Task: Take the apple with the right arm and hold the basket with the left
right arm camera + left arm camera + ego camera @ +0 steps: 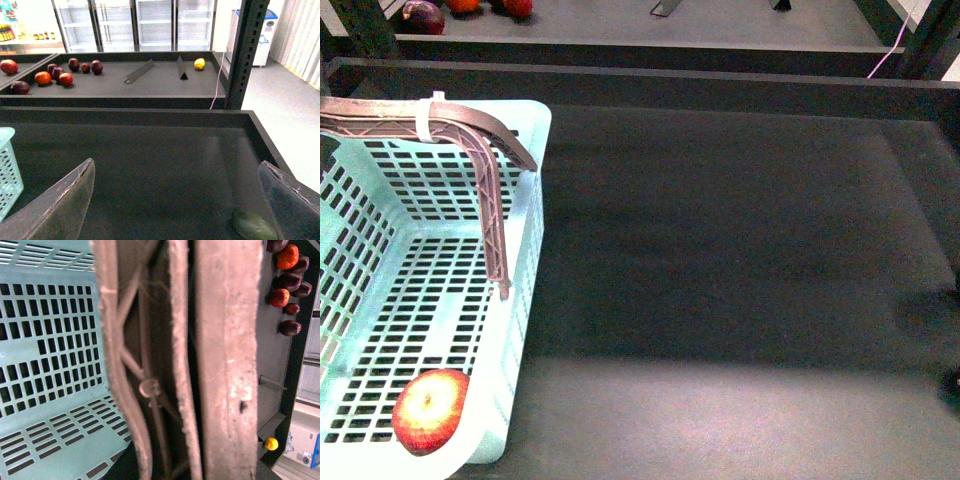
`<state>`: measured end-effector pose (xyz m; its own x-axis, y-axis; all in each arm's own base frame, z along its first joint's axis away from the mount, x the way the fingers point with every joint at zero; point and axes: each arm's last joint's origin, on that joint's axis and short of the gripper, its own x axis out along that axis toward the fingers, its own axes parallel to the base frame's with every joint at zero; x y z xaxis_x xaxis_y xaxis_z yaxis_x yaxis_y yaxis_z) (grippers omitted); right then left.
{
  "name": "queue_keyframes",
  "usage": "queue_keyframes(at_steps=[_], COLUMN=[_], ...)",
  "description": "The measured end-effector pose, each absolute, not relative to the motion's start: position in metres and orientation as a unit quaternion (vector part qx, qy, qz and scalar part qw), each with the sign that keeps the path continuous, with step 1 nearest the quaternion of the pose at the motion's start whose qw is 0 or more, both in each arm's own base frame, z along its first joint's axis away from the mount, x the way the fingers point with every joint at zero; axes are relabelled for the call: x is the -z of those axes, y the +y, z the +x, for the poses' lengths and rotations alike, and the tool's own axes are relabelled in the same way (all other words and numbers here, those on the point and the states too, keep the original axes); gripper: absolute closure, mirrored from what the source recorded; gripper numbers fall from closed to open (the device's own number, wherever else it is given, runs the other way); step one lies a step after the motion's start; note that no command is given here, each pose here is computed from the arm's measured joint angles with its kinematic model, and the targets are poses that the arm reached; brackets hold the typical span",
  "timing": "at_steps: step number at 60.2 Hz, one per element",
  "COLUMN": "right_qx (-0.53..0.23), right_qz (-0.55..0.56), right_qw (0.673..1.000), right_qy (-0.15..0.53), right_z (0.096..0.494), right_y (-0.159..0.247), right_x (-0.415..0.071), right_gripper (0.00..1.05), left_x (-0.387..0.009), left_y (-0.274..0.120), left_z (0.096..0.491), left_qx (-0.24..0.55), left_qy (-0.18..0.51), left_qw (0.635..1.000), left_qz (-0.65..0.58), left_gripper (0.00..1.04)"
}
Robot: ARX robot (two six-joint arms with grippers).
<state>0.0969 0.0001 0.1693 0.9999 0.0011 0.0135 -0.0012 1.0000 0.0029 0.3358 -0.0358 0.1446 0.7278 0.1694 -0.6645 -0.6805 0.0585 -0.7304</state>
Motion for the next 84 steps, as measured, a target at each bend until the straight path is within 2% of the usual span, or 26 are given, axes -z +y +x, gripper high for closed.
queue_keyframes(at_steps=[20, 33, 38, 49, 51, 59, 68, 71, 72, 73, 74, 78, 83, 84], right_qx=[-0.001, -0.001, -0.001, -0.001, -0.001, -0.001, -0.001, -0.001, -0.001, -0.001, -0.001, -0.001, -0.001, -0.001], right_qz=[0.001, 0.001, 0.001, 0.001, 0.001, 0.001, 0.001, 0.001, 0.001, 0.001, 0.001, 0.001, 0.001, 0.001], right_qw=[1.0, 1.0, 1.0, 1.0, 1.0, 1.0, 1.0, 1.0, 1.0, 1.0, 1.0, 1.0, 1.0, 1.0], right_qy=[-0.007, -0.007, -0.007, -0.007, -0.007, -0.007, -0.007, -0.007, -0.007, -0.007, -0.007, -0.007, -0.007, -0.007], right_z=[0.097, 0.097, 0.097, 0.097, 0.097, 0.097, 0.097, 0.097, 0.097, 0.097, 0.097, 0.097, 0.097, 0.097], right_y=[0.0, 0.0, 0.0, 0.0, 0.0, 0.0, 0.0, 0.0, 0.0, 0.0, 0.0, 0.0, 0.0, 0.0], right_x=[-0.169, -0.169, -0.169, -0.169, -0.169, -0.169, -0.169, -0.169, -0.169, -0.169, -0.169, -0.169, -0.169, -0.169], right_gripper=[0.09, 0.09, 0.09, 0.09, 0.09, 0.09, 0.09, 0.09, 0.09, 0.09, 0.09, 0.09, 0.09, 0.09], left_x=[-0.143, -0.146, -0.157, -0.188, -0.194, -0.219, -0.235, -0.23, -0.226, -0.225, -0.217, -0.21, -0.213, -0.214], left_y=[-0.039, -0.043, -0.044, -0.046, -0.047, -0.051, -0.052, -0.051, -0.051, -0.05, -0.047, -0.041, -0.033, -0.03], left_z=[0.336, 0.333, 0.327, 0.307, 0.303, 0.276, 0.268, 0.27, 0.27, 0.269, 0.264, 0.248, 0.232, 0.227], left_qx=[-0.301, -0.286, -0.274, -0.262, -0.262, -0.28, -0.264, -0.197, -0.157, -0.138, -0.08, -0.019, 0.002, 0.002], left_qy=[0.215, 0.222, 0.212, 0.205, 0.208, 0.212, 0.197, 0.187, 0.18, 0.172, 0.137, 0.072, 0.009, -0.002], left_qw=[0.698, 0.698, 0.701, 0.705, 0.706, 0.716, 0.72, 0.76, 0.791, 0.805, 0.861, 0.937, 0.981, 0.988], left_qz=[-0.614, -0.618, -0.623, -0.626, -0.624, -0.603, -0.61, -0.591, -0.563, -0.55, -0.484, -0.342, -0.192, -0.154], left_gripper=[0.89, 0.55, 0.37, 0.07, 0.05, 0.07, 0.07, 0.14, 0.17, 0.19, 0.26, 0.39, 0.53, 0.59])
